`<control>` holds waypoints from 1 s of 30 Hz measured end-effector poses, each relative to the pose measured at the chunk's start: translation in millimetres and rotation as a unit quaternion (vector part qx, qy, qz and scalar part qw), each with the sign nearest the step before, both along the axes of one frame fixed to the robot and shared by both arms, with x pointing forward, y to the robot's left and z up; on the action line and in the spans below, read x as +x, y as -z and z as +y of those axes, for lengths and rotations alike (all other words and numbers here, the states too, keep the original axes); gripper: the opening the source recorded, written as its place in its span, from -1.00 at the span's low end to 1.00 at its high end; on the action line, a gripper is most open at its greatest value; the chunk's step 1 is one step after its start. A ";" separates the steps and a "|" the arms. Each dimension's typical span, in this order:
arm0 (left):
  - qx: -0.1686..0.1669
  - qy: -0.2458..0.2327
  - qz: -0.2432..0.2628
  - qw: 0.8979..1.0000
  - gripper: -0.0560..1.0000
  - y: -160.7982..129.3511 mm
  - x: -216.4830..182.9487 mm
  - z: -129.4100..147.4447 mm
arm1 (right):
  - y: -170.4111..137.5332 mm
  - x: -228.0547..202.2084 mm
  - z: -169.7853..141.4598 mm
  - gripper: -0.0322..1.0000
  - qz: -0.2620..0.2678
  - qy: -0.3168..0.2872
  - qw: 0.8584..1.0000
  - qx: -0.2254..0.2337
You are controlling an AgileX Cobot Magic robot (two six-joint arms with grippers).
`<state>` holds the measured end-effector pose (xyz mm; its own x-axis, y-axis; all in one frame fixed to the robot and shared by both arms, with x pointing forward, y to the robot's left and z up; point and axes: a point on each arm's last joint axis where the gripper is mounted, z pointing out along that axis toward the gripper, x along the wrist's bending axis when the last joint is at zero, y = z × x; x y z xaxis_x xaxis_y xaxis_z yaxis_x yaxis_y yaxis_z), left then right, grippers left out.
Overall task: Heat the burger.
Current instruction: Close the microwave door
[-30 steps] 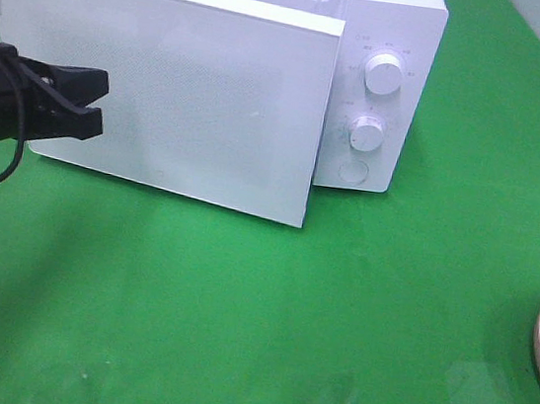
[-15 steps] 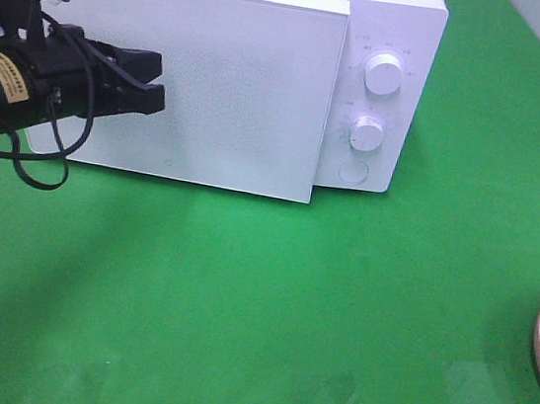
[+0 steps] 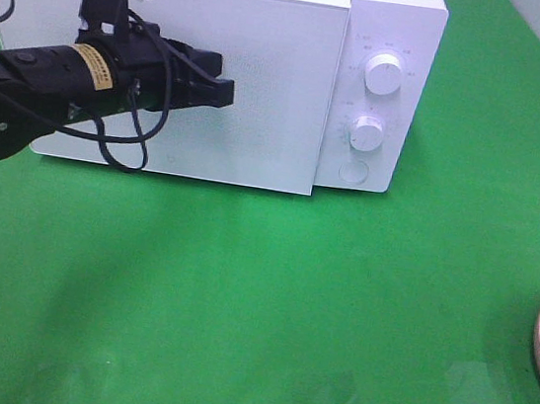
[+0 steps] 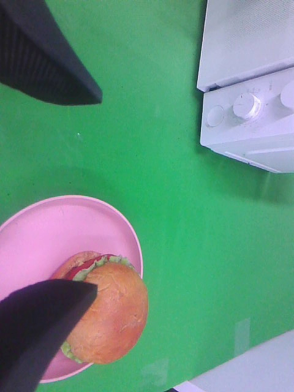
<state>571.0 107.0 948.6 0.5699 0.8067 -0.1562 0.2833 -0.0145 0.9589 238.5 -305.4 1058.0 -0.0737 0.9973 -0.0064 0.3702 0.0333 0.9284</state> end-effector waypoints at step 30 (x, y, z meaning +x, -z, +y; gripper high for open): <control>0.036 0.033 0.015 0.999 -0.89 1.4 21.4 -60.5 | 0.0 0.0 0.0 0.49 0.000 0.000 1.000 0.000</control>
